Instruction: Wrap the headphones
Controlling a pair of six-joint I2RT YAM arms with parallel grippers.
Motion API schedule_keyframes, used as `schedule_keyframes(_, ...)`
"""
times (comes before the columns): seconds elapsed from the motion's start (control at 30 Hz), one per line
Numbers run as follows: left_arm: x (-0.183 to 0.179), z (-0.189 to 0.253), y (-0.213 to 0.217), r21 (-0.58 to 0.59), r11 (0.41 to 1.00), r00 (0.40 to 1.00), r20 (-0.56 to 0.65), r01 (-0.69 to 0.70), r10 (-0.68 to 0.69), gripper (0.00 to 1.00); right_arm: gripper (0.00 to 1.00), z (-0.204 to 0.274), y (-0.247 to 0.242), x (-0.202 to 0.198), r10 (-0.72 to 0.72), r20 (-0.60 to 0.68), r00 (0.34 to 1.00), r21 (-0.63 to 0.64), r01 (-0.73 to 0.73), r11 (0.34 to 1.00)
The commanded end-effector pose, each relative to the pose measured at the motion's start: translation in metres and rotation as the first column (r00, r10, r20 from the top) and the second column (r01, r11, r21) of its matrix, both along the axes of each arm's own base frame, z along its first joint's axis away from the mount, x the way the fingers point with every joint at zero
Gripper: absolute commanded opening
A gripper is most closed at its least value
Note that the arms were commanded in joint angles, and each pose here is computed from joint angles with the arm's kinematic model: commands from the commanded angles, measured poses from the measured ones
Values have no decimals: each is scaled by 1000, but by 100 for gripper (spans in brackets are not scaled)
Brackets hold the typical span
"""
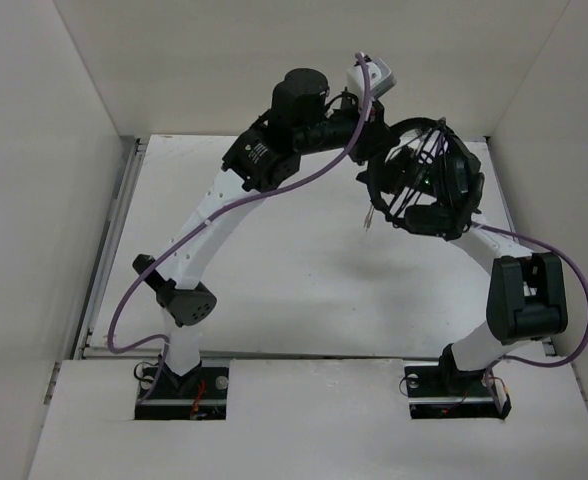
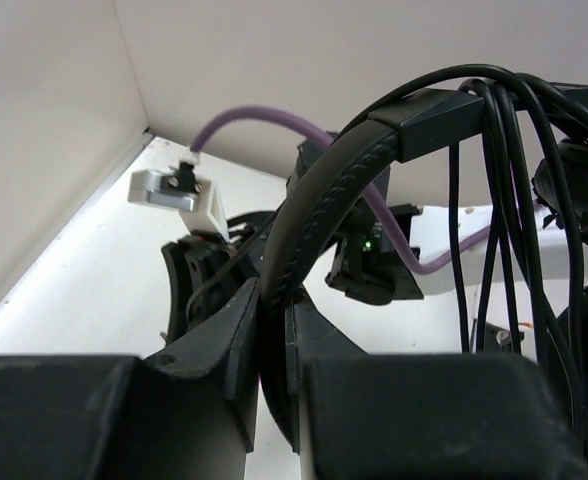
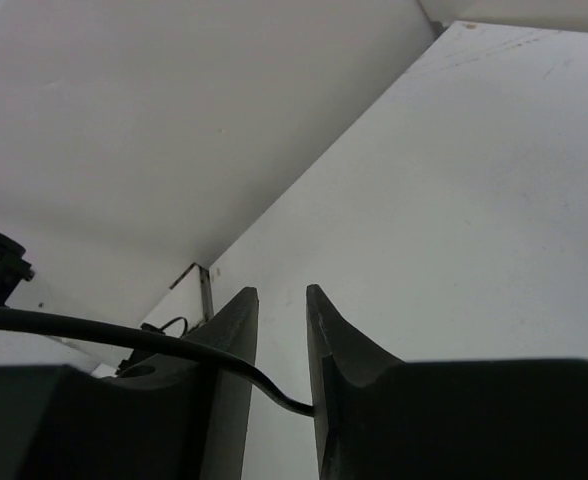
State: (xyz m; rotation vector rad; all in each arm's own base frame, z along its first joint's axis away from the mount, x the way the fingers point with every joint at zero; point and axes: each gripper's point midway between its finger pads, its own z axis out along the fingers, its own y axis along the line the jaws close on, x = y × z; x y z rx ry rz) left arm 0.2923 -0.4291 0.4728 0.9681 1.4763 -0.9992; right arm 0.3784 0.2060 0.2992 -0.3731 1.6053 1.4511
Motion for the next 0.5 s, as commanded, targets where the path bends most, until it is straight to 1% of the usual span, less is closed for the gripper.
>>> schedule_keyframes(0.0,-4,67,16,-158,987,994,110,-8,26,2,33,0,8,-13,40,36,999,7,-40,999)
schedule_keyframes(0.2,16,84,32,-207,975,985,134,-78,108,1,36,-20,13,-19,51,2,999,-20,-50,999)
schedule_keyframes(0.47,28,103,43,-284,952,983,104,-116,150,1,39,-31,19,-21,75,-21,997,-34,-75,997)
